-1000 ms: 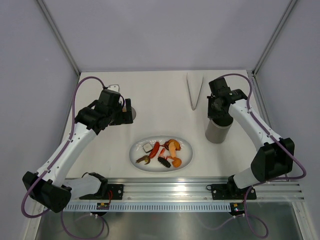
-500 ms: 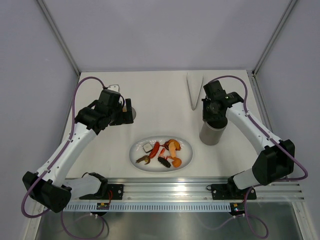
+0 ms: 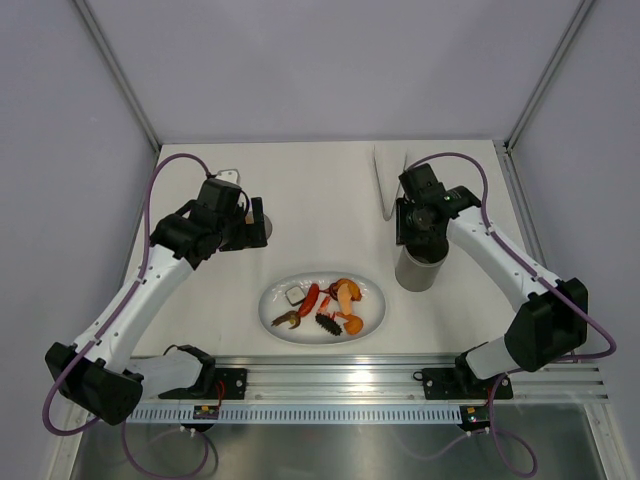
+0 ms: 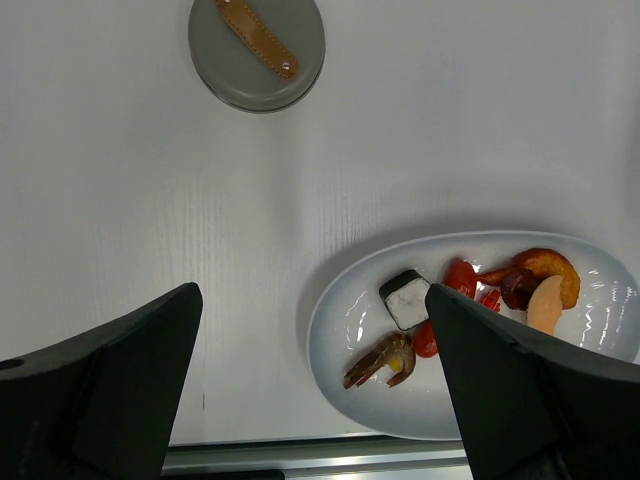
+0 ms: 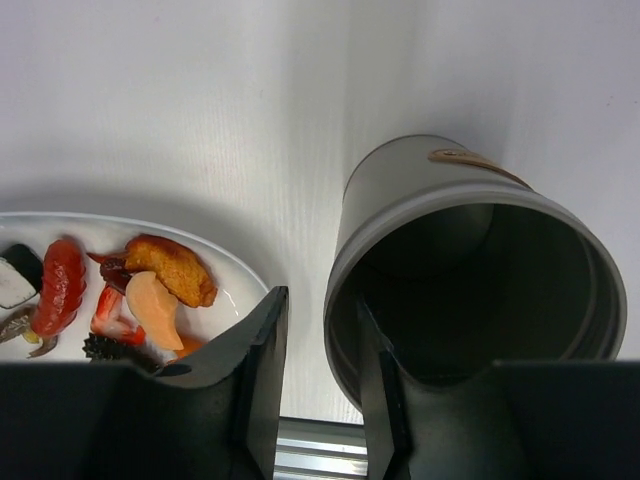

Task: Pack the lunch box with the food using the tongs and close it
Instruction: Place the packing box at the center of the board, then pick up the clamp at the center of the board.

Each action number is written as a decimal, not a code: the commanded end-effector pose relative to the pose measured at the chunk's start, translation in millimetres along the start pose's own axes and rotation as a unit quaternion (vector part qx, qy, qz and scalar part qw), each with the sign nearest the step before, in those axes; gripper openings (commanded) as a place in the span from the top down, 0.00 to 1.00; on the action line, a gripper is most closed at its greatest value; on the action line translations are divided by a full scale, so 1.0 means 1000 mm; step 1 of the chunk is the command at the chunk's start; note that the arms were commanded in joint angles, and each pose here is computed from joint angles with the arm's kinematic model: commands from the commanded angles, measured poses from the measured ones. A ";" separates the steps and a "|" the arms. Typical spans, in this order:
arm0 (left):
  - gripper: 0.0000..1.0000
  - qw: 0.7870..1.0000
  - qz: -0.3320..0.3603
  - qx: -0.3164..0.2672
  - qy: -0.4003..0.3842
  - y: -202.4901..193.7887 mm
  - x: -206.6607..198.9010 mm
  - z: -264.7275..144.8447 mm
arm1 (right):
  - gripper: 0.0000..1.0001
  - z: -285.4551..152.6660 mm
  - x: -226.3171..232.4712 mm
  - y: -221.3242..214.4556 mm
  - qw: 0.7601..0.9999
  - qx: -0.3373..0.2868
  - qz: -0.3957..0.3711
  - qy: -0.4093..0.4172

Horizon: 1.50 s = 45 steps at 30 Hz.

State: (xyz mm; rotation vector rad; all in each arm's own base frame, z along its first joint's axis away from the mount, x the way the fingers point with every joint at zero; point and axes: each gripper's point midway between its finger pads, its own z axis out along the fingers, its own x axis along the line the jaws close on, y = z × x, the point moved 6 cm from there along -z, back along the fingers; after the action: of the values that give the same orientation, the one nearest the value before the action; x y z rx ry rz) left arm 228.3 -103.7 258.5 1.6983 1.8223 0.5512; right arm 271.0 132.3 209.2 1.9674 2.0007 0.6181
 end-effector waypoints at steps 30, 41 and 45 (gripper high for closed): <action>0.01 1.000 0.012 -0.015 -0.006 0.013 -0.004 0.000 | 0.03 0.028 0.028 0.154 0.998 -0.046 0.002 -0.050; 0.01 1.000 -0.001 -0.010 -0.016 0.002 -0.004 0.005 | 0.00 0.111 0.016 0.154 0.998 0.025 0.018 -0.052; 0.01 1.000 -0.004 -0.007 -0.019 -0.002 -0.004 0.006 | 0.00 0.135 0.006 0.154 0.997 0.045 0.035 -0.045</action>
State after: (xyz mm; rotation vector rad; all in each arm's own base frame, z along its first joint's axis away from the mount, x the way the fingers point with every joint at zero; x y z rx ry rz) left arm 228.9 -104.7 245.5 1.7330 1.8343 0.5374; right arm 461.6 155.4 162.5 2.0629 1.9327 0.4019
